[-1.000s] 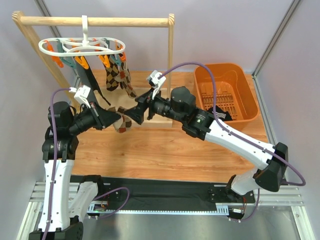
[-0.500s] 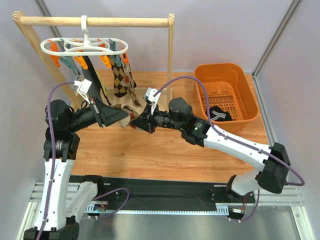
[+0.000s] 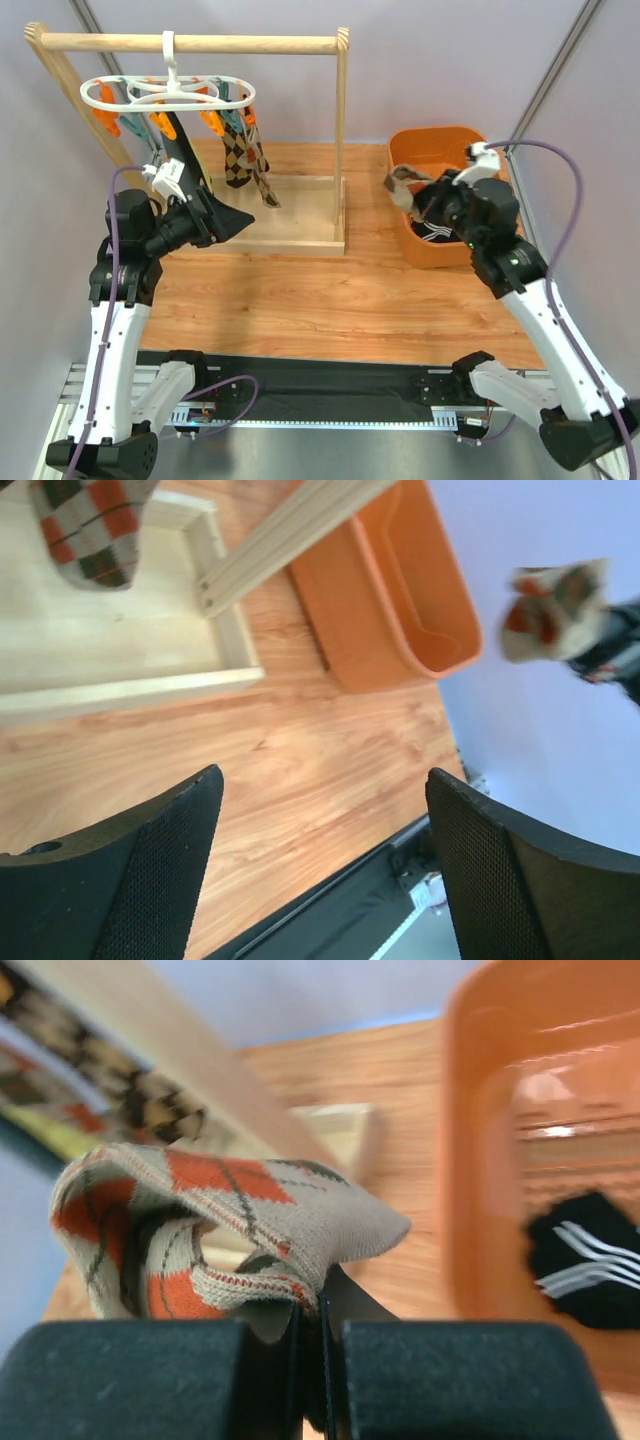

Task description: Remove the socks clipped to the hanger

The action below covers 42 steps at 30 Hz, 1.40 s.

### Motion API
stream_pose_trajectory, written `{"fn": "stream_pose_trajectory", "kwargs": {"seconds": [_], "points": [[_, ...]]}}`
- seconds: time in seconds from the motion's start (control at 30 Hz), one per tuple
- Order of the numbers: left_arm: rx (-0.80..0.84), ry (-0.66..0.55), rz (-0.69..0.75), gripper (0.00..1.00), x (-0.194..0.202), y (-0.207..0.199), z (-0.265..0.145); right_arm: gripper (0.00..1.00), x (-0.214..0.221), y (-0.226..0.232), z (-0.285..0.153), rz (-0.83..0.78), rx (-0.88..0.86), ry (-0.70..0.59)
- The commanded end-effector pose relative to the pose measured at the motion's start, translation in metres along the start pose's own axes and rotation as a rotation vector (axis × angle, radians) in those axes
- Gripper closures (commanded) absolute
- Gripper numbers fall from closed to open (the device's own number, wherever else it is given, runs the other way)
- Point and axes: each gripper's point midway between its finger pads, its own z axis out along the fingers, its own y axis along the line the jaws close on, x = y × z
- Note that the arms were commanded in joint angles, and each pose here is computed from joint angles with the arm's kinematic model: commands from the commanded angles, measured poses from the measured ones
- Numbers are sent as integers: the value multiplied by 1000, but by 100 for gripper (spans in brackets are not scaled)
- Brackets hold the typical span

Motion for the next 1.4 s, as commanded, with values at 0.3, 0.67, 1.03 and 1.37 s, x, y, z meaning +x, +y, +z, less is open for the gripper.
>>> {"fn": "stream_pose_trajectory", "kwargs": {"seconds": [0.3, 0.67, 1.03, 1.37], "points": [[-223, -94, 172, 11, -5, 29, -29, 39, 9, -169, -2, -1, 607, 127], [-322, -92, 186, 12, 5, 65, -22, 32, -41, 11, 7, -197, 49, -22], [-334, -104, 173, 13, 15, 70, -27, 35, -28, 193, 70, -440, -381, -120], [-310, -98, 164, 14, 19, 62, -30, 31, -5, 223, 169, -516, -235, -179]]}}
